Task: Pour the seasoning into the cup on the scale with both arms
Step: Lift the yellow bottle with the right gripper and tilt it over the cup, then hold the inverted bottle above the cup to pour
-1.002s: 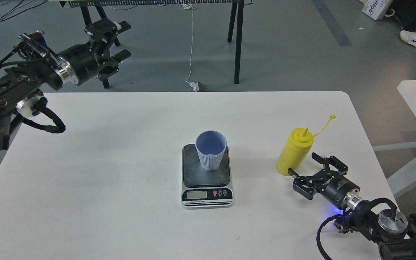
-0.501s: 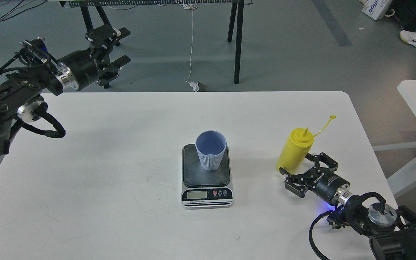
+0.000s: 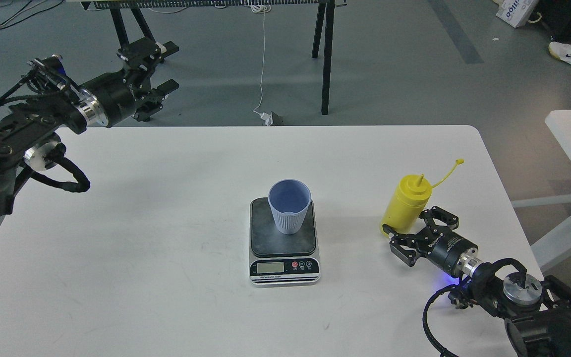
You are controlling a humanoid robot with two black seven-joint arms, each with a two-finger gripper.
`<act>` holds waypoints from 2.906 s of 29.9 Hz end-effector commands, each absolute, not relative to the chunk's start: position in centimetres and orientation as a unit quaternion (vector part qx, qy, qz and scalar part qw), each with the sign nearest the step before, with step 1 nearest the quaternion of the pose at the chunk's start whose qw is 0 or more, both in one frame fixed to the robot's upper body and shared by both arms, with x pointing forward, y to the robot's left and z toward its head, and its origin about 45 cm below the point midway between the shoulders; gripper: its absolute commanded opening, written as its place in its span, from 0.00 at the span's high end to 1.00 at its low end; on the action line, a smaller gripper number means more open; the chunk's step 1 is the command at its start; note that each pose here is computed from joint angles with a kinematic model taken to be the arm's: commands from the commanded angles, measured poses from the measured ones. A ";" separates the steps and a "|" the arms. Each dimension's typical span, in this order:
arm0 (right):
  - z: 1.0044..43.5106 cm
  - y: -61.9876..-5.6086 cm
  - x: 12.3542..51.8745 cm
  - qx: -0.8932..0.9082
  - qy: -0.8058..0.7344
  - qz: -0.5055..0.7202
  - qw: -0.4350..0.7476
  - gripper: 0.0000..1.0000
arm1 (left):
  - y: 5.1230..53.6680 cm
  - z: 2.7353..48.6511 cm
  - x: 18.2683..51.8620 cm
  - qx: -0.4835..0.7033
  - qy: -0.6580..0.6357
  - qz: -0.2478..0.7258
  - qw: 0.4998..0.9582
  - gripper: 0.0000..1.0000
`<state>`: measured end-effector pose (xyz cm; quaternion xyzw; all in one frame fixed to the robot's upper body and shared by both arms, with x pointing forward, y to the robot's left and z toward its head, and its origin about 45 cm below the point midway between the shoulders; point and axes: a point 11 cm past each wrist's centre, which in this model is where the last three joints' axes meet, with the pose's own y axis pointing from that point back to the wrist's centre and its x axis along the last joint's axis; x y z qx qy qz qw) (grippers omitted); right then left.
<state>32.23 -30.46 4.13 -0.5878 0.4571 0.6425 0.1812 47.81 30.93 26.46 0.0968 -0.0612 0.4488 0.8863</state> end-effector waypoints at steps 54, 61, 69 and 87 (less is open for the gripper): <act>28.7 -7.2 44.5 -0.774 0.321 -0.322 -0.440 0.99 | 33.6 22.8 45.8 0.047 -0.001 0.500 0.865 0.09; 27.4 -7.1 44.1 -0.750 0.303 -0.362 -0.463 0.99 | 34.0 22.6 45.7 0.051 -0.001 0.502 0.863 0.08; 26.8 -6.1 43.8 -0.755 0.298 -0.360 -0.459 0.99 | 33.7 22.5 45.7 0.051 0.001 0.500 0.865 0.08; 35.3 -7.1 48.7 -0.845 0.433 -0.118 -0.290 0.99 | 36.4 20.3 44.0 0.081 0.015 0.516 0.853 0.08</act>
